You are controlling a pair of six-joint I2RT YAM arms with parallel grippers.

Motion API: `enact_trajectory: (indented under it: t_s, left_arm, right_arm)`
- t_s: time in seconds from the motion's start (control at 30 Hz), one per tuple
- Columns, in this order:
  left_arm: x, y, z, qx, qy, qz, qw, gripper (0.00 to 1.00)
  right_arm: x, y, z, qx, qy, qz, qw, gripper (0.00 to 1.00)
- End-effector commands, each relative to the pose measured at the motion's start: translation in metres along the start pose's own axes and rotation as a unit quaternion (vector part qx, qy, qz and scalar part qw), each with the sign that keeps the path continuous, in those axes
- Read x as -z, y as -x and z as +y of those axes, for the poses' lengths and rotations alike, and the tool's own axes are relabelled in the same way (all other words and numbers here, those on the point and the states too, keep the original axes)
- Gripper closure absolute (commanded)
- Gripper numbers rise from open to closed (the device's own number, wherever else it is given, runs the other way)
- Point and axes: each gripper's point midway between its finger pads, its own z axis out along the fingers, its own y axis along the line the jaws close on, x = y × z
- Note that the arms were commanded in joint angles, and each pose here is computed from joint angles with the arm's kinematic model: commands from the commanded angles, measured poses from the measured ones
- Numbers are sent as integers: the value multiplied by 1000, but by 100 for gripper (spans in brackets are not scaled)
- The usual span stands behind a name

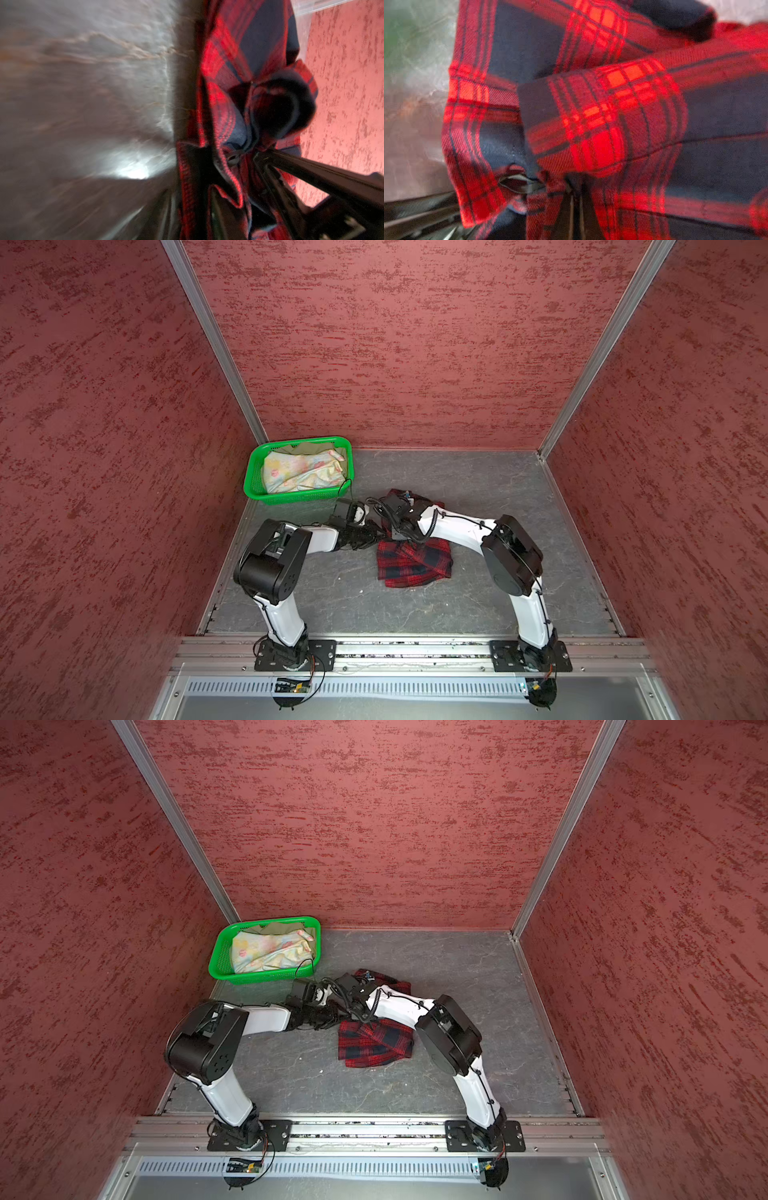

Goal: Fold and stack the skirts

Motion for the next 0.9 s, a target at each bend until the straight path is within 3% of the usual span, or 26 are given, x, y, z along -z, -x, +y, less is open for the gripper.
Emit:
enact_trajectory:
  t_s: [0.0, 0.3, 0.87]
  left_arm:
    - [-13, -11, 14, 11, 19, 19, 1000, 71]
    - [-21, -17, 18, 11, 22, 27, 999, 82]
    - [-26, -18, 9, 5, 19, 30, 999, 86]
  right_arm:
    - [15, 9, -2, -1, 4, -23, 1000, 100]
    - [69, 25, -6, -5, 61, -65, 996, 100]
    - [112, 34, 30, -14, 148, -72, 986, 100]
